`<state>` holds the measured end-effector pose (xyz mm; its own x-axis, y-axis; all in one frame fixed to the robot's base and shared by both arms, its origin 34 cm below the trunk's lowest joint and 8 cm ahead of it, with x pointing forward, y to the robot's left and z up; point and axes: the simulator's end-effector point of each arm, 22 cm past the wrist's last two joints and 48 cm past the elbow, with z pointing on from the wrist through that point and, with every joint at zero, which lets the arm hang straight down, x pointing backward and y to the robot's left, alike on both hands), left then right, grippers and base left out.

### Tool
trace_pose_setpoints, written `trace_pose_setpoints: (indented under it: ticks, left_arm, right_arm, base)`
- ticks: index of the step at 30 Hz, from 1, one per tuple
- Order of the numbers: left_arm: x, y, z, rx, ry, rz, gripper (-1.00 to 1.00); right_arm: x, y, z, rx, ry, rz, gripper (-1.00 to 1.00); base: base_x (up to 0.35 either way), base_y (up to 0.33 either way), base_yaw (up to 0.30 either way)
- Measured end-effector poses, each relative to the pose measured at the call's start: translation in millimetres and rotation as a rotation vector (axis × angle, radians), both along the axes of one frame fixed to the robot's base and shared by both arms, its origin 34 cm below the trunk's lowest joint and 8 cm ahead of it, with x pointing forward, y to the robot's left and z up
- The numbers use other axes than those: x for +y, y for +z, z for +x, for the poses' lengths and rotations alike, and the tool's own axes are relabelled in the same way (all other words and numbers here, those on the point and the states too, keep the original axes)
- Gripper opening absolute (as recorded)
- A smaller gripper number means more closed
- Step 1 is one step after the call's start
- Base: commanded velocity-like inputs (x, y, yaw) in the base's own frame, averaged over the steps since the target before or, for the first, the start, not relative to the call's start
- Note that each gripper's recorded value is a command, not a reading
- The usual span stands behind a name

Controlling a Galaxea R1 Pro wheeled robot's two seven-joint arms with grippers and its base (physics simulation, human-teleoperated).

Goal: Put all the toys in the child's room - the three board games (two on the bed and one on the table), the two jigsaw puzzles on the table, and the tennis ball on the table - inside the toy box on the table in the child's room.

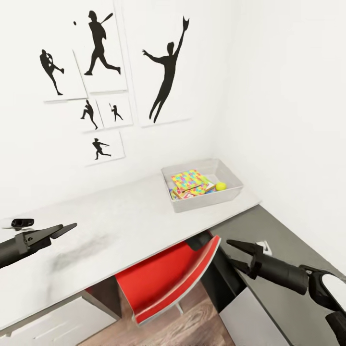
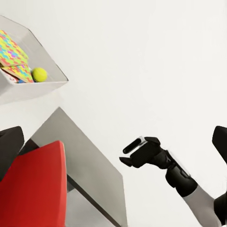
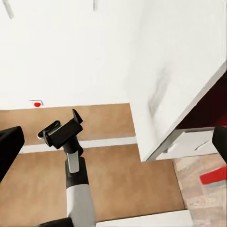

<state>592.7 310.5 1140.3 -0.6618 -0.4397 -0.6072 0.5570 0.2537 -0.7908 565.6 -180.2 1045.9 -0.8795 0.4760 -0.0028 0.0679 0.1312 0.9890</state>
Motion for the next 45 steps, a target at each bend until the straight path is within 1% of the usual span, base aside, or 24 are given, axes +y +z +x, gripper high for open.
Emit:
trace_pose_setpoints:
  ticks: [3, 4, 6, 7, 8, 10, 12, 13, 14, 16, 18, 22, 24, 29, 37, 45]
  left_arm:
    - [0.0, 2.8, -1.2, -0.006, 0.0, 0.002, 1.0]
    - [1.3, 4.1, -1.6, -0.009, 0.003, 0.003, 1.0]
    - [6.7, 7.8, -1.9, -0.018, 0.019, 0.003, 1.0]
    - [9.2, 9.6, -2.0, -0.022, 0.027, 0.001, 1.0]
    - [14.0, 12.4, -2.0, -0.03, 0.041, -0.001, 1.0]
    - [17.5, 15.7, -2.5, -0.037, 0.052, -0.004, 1.0]
    - [21.4, 17.9, -3.9, -0.042, 0.064, -0.005, 1.0]
    - [24.1, 16.2, -6.5, -0.037, 0.071, -0.004, 1.0]
    - [25.9, 15.5, -8.3, -0.034, 0.076, -0.002, 1.0]
    - [36.5, 16.5, -14.0, -0.035, 0.102, 0.007, 1.0]
    - [42.7, 19.3, -16.6, -0.042, 0.117, 0.01, 1.0]
    - [48.5, 24.0, -19.5, -0.053, 0.132, 0.013, 1.0]
    - [49.8, 25.9, -20.3, -0.057, 0.135, 0.014, 1.0]
    - [51.0, 27.8, -21.4, -0.061, 0.138, 0.014, 1.0]
    - [49.3, 27.5, -21.6, -0.061, 0.135, 0.013, 1.0]
    - [49.0, 27.3, -21.8, -0.061, 0.135, 0.012, 1.0]
  right_arm:
    - [-1.5, 9.8, -1.5, -0.02, -0.027, 0.056, 1.0]
    - [-5.4, 17.7, -0.4, -0.039, -0.042, 0.085, 1.0]
    - [-10.6, 27.8, 0.7, -0.069, -0.058, 0.114, 1.0]
    - [-12.2, 30.1, 0.9, -0.078, -0.061, 0.118, 1.0]
    - [-15.1, 32.0, 1.2, -0.092, -0.066, 0.114, 1.0]
    - [-17.7, 32.3, 1.5, -0.106, -0.071, 0.1, 1.0]
    - [-20.3, 29.1, 2.3, -0.121, -0.076, 0.065, 1.0]
    - [-21.3, 25.2, 2.5, -0.127, -0.076, 0.037, 1.0]
    - [-21.8, 23.6, 2.5, -0.13, -0.075, 0.023, 1.0]
    - [-22.8, 17.5, 2.5, -0.136, -0.073, -0.02, 1.0]
    - [-23.5, 14.9, 3.8, -0.143, -0.078, -0.044, 1.0]
    - [-25.2, 17.0, 12.9, -0.171, -0.129, -0.054, 1.0]
    - [-24.5, 18.3, 15.2, -0.181, -0.142, -0.056, 1.0]
    - [-22.3, 18.7, 16.5, -0.189, -0.149, -0.061, 1.0]
    - [-26.3, 19.4, 19.0, -0.196, -0.163, -0.068, 1.0]
    - [-25.5, 19.0, 18.7, -0.195, -0.162, -0.067, 1.0]
  base:
    - [-0.072, -0.16, 0.0]
    - [-0.038, -0.087, 0.0]
    - [-0.022, -0.05, 0.0]
    - [-0.012, -0.028, 0.0]
    - [-0.01, -0.023, 0.0]
    - [-0.007, -0.015, 0.0]
    - [-0.003, -0.008, 0.0]
    - [-0.002, -0.005, 0.0]
    - [-0.001, -0.003, 0.0]
    - [-0.001, -0.002, 0.0]
    - [0.0, 0.0, 0.0]
    - [0.0, 0.0, 0.0]
    - [0.0, 0.0, 0.0]
    - [0.0, 0.0, 0.0]
    - [0.0, 0.0, 0.0]
    - [0.0, 0.0, 0.0]
